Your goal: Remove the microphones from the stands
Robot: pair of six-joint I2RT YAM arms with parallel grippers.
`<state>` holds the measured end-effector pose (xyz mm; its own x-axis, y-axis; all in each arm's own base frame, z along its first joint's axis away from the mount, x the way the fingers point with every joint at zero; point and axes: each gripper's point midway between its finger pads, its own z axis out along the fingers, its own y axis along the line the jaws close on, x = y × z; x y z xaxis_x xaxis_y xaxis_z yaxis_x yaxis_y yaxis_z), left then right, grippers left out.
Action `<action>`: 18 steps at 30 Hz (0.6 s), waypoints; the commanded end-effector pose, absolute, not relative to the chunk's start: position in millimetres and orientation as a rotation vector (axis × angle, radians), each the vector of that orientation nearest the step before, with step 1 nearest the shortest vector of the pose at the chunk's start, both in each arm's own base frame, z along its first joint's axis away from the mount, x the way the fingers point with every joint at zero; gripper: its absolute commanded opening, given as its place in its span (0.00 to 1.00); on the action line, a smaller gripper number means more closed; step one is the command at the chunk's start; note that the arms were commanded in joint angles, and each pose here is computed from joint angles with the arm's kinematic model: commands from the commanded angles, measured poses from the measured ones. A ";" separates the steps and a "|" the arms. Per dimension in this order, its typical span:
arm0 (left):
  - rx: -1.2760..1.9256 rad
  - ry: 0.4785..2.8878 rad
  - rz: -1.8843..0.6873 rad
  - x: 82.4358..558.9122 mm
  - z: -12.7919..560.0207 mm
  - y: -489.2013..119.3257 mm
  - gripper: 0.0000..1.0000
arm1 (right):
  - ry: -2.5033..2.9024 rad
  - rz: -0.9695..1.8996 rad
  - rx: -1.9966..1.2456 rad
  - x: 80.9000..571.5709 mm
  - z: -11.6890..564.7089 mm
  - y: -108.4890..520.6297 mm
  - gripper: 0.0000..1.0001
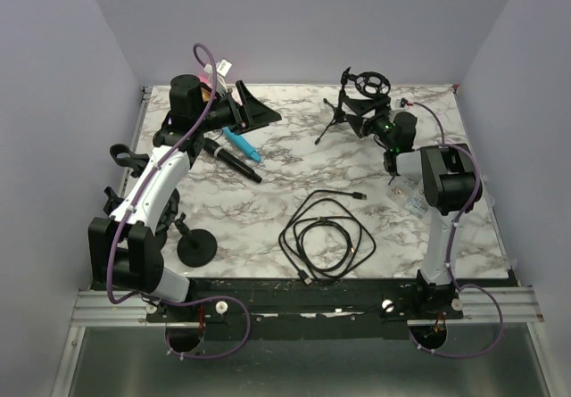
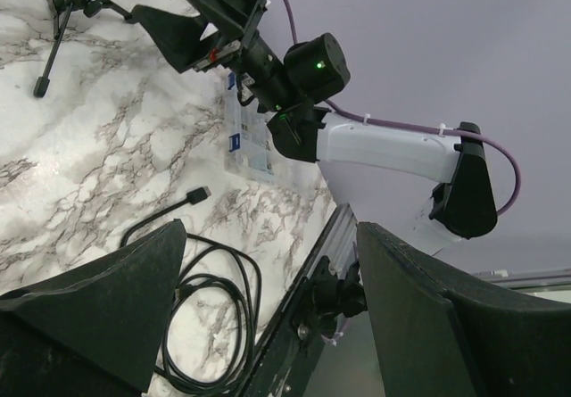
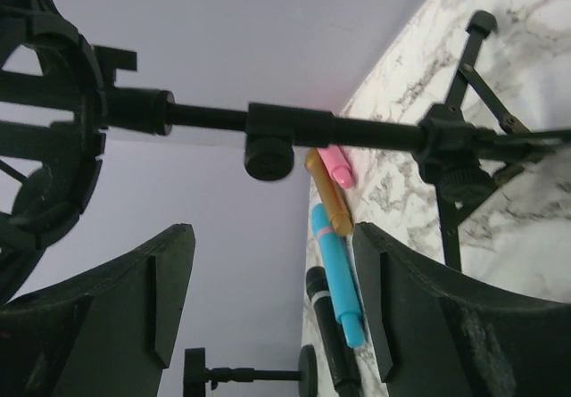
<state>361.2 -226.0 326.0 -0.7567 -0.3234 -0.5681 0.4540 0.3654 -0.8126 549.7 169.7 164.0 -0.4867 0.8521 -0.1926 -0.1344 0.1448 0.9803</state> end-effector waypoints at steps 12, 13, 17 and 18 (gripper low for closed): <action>0.157 1.903 -1.484 353.2 336.8 -225.7 0.79 | 1.752 1.343 0.570 465.5 157.4 166.2 0.82; 0.158 1.903 -1.485 352.8 337.0 -226.3 0.80 | 1.758 1.312 0.543 465.0 160.8 164.8 0.82; 0.165 1.905 -1.485 351.9 336.4 -228.2 0.79 | 1.830 1.165 0.469 466.3 164.9 157.7 0.82; 0.166 1.906 -1.486 351.5 336.4 -228.6 0.80 | 1.846 1.126 0.454 465.2 166.0 155.0 0.82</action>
